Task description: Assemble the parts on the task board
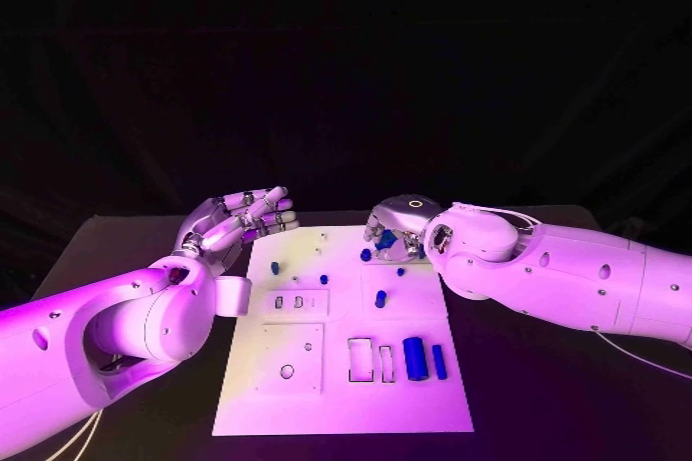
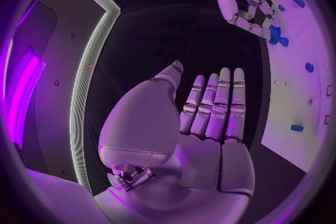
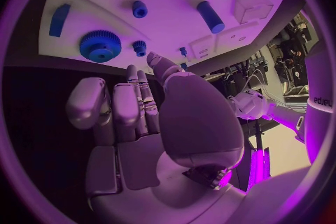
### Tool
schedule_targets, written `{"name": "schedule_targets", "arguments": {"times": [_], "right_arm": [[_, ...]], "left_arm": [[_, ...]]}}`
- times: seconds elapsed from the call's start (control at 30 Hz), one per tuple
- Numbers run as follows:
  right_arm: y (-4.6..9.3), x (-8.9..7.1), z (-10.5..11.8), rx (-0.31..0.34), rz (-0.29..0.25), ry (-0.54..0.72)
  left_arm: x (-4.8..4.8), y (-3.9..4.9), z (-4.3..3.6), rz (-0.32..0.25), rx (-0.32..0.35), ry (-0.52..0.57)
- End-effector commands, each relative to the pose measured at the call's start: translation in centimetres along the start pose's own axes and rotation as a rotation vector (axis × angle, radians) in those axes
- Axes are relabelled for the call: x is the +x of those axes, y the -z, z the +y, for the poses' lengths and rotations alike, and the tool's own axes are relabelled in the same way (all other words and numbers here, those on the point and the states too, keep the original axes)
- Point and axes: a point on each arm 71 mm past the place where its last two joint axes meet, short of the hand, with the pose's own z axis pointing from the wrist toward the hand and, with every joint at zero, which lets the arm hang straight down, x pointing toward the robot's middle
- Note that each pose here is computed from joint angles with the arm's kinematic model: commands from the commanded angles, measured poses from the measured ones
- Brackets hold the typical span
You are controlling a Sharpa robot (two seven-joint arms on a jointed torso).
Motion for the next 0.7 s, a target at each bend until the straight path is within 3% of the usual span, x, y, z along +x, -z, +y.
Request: {"name": "schedule_targets", "arguments": {"times": [0.03,0.7], "right_arm": [[-0.21,0.17,0.04,0.017,0.029,0.067],[-1.13,0.40,0.70,0.014,0.043,0.080]], "left_arm": [[0.35,0.05,-0.28,0.027,0.007,0.012],[0.96,0.38,-0.93,0.051,0.014,0.020]]}}
